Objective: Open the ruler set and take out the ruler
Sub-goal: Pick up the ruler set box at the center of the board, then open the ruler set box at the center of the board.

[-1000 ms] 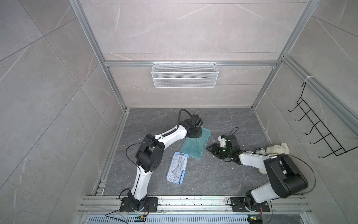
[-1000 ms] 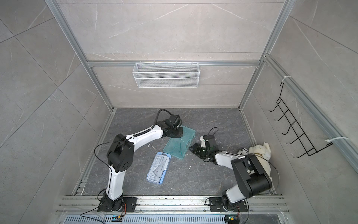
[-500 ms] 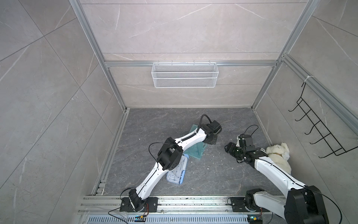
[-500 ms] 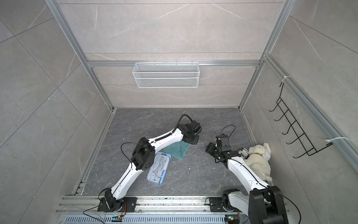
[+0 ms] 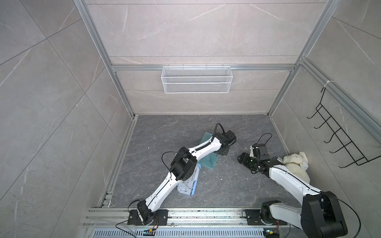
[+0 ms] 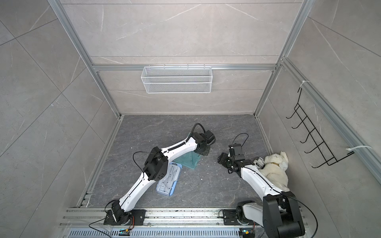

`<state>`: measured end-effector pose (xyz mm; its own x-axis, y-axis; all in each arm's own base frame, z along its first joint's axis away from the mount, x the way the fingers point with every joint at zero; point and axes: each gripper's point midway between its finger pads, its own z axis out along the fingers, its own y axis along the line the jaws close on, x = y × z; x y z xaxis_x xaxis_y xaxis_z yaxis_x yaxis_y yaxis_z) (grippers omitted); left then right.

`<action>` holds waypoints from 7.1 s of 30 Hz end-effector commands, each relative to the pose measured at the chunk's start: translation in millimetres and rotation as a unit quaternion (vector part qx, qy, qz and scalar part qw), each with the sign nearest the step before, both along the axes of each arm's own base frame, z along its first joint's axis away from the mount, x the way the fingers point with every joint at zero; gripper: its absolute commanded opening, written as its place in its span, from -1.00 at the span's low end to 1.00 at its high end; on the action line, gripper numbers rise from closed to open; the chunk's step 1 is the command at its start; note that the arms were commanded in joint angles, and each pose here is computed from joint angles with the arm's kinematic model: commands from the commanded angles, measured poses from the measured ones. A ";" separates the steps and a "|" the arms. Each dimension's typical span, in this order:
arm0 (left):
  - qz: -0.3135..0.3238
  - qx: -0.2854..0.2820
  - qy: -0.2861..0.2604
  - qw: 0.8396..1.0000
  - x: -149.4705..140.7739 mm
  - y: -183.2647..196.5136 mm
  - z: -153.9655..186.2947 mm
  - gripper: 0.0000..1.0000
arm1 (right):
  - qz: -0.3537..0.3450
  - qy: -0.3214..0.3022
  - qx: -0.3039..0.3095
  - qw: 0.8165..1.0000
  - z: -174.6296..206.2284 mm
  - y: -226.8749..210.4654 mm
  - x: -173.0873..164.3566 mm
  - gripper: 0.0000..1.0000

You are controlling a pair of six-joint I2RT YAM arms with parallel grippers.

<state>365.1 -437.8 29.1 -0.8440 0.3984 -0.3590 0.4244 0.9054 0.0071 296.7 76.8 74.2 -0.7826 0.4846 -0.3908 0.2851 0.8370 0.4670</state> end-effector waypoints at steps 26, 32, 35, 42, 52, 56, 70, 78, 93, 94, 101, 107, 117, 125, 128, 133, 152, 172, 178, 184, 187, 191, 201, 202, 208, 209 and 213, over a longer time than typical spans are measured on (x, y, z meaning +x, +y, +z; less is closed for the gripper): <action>0.074 -0.329 0.081 0.938 14.0 -22.2 107.2 -1.00 | 0.153 -0.083 0.228 0.958 31.4 81.2 0.4 -0.03; 0.074 -0.329 0.082 0.938 13.5 -22.0 105.2 -1.00 | 0.148 -0.078 0.270 0.948 23.5 91.5 5.8 -0.13; 0.076 -0.327 0.084 0.938 13.8 -21.8 101.4 -1.00 | 0.154 -0.078 0.282 0.944 23.6 100.7 7.4 -0.13; 0.078 -0.325 0.086 0.938 13.9 -21.5 98.1 -1.00 | 0.185 -0.071 0.269 0.942 20.4 132.8 9.6 -0.13; 0.081 -0.323 0.091 0.939 12.8 -21.4 92.2 -1.00 | 0.183 -0.067 0.259 0.946 15.1 137.5 13.8 -0.27; 0.080 -0.322 0.093 0.939 12.0 -21.3 90.5 -1.00 | 0.182 -0.067 0.254 0.947 13.3 137.6 16.2 -0.30; 0.080 -0.322 0.097 0.938 11.2 -21.9 87.0 -1.00 | 0.177 -0.072 0.242 0.951 13.5 136.0 24.5 -0.54; 0.081 -0.320 0.098 0.939 11.7 -22.5 83.8 -1.00 | 0.179 -0.061 0.234 0.954 12.4 135.5 23.8 -0.94; 0.082 -0.283 0.079 0.952 18.0 -14.7 57.9 -1.00 | 0.169 -0.011 0.139 0.976 19.4 115.7 16.6 -1.00; 0.082 -0.282 0.078 0.953 18.5 -14.6 57.0 -1.00 | 0.167 -0.007 0.129 0.978 20.1 113.2 16.7 -1.00; 0.079 -0.286 0.078 0.952 20.0 -17.4 54.1 -1.00 | 0.161 0.009 0.111 0.981 20.8 108.3 14.4 -1.00; 0.076 -0.284 0.079 0.952 17.8 -16.2 53.0 -1.00 | 0.157 -0.006 0.100 0.982 27.3 103.3 13.1 -0.83; 0.093 -0.256 0.099 0.957 13.6 -15.8 10.2 -1.00 | 0.155 -0.015 0.128 0.979 7.9 107.7 8.9 -0.05; 0.100 -0.253 0.107 0.956 12.8 -22.4 -2.9 -1.00 | 0.155 -0.034 0.167 0.973 -12.4 113.9 4.4 0.16; 0.101 -0.251 0.110 0.957 11.7 -22.8 -5.6 -1.00 | 0.153 -0.033 0.183 0.970 -21.0 117.2 3.8 0.19; 0.102 -0.248 0.106 0.958 11.1 -22.0 -3.1 -0.85 | 0.149 -0.025 0.193 0.970 -33.6 118.8 3.4 0.19; 0.084 -0.244 0.084 0.963 8.7 -23.9 21.1 -0.40 | 0.142 -0.024 0.215 0.966 -48.0 123.7 7.2 0.20; 0.130 -0.259 -0.026 0.957 38.4 47.5 120.9 0.63 | 0.149 -0.036 0.230 0.961 -39.5 130.3 15.5 0.17; 0.191 -0.225 -0.026 0.955 40.7 119.0 98.8 0.62 | 0.152 -0.043 0.236 0.959 -31.5 132.8 19.0 0.16; 0.254 -0.195 0.005 0.947 29.7 172.2 53.3 0.57 | 0.157 -0.055 0.245 0.955 -16.7 135.8 21.4 0.15; 0.263 -0.189 0.010 0.946 24.9 179.4 41.6 0.55 | 0.160 -0.066 0.252 0.952 -6.4 137.3 22.6 0.14; 0.268 -0.178 0.022 0.947 21.6 181.7 28.8 0.53 | 0.165 -0.081 0.257 0.949 11.1 139.8 23.5 0.14; 0.283 -0.171 0.008 0.944 20.1 195.4 31.9 0.51 | 0.197 -0.114 0.251 0.941 65.3 158.3 28.4 0.14; 0.289 -0.171 0.002 0.942 19.6 200.7 36.1 0.51 | 0.203 -0.119 0.246 0.940 71.5 162.0 29.0 0.14; 0.317 -0.171 -0.034 0.932 15.1 236.7 59.2 0.51 | 0.254 -0.140 0.211 0.933 105.4 198.6 35.2 0.16; 0.323 -0.171 -0.039 0.930 13.6 242.5 62.5 0.51 | 0.262 -0.142 0.209 0.931 108.4 205.7 36.6 0.16; 0.368 -0.169 -0.075 0.911 2.7 275.0 77.2 0.51 | 0.287 -0.149 0.206 0.924 113.2 234.3 42.2 0.19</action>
<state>368.5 -184.8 84.6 -0.8376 -0.3371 -0.4298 -0.2149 0.9268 -0.3081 337.8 300.2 202.2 -0.8345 0.2259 -0.5026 -0.3408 0.5051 0.7929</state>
